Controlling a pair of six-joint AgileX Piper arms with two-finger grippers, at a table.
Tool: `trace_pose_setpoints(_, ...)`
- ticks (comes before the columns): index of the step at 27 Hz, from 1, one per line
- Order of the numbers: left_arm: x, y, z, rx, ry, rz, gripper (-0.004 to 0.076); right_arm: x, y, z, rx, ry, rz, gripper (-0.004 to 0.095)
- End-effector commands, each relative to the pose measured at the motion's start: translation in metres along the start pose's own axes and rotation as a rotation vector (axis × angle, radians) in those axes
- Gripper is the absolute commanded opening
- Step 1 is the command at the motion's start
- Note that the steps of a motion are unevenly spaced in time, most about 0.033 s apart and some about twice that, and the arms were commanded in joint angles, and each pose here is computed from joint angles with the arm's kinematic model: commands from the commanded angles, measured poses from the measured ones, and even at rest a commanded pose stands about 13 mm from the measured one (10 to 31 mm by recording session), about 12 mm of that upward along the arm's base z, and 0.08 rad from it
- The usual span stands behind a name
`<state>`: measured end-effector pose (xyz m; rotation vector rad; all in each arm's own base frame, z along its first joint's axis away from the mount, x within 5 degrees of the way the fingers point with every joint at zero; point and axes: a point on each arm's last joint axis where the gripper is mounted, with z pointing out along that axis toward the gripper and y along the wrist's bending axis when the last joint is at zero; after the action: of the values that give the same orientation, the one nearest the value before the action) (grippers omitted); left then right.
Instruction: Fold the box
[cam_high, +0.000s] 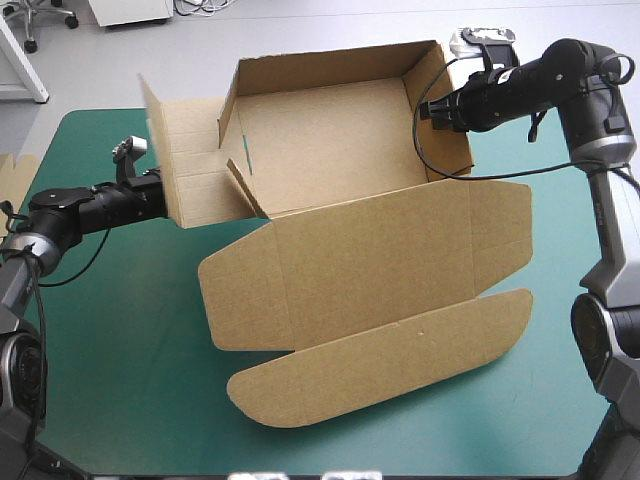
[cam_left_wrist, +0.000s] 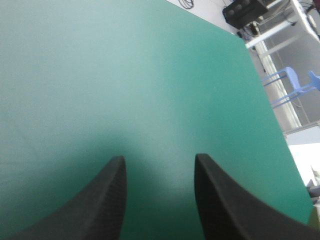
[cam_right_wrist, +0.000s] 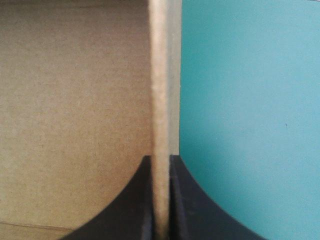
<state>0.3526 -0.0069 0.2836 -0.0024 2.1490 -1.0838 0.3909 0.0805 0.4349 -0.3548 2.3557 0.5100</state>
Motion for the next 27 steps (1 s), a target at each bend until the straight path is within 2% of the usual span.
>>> trace_pose_setpoints(1,-0.011,-0.041,-0.002,0.185,-0.088,0.007,0.0314,-0.008,0.006,-0.013,-0.018,-0.073,0.001,-0.0017)
trace_pose_setpoints(5,-0.015,-0.057,-0.003,0.346,-0.135,-0.024,0.0314,-0.007,-0.002,-0.007,0.038,-0.058,-0.005,-0.0017)
trace_pose_setpoints(11,-0.016,-0.061,-0.004,0.383,-0.143,-0.034,0.0313,-0.007,-0.003,-0.006,0.041,-0.062,0.003,-0.0017)
trace_pose_setpoints(16,-0.017,-0.072,-0.009,0.526,-0.149,-0.057,0.0310,-0.008,-0.005,-0.002,0.045,-0.063,0.015,-0.0017)
trace_pose_setpoints(19,-0.018,-0.078,-0.011,0.556,-0.136,-0.045,0.0310,-0.009,-0.005,-0.002,0.046,-0.072,0.023,-0.0017)
trace_pose_setpoints(27,-0.018,-0.107,-0.002,0.633,-0.087,0.008,0.0311,-0.008,-0.006,-0.002,0.056,-0.071,0.029,-0.0017)
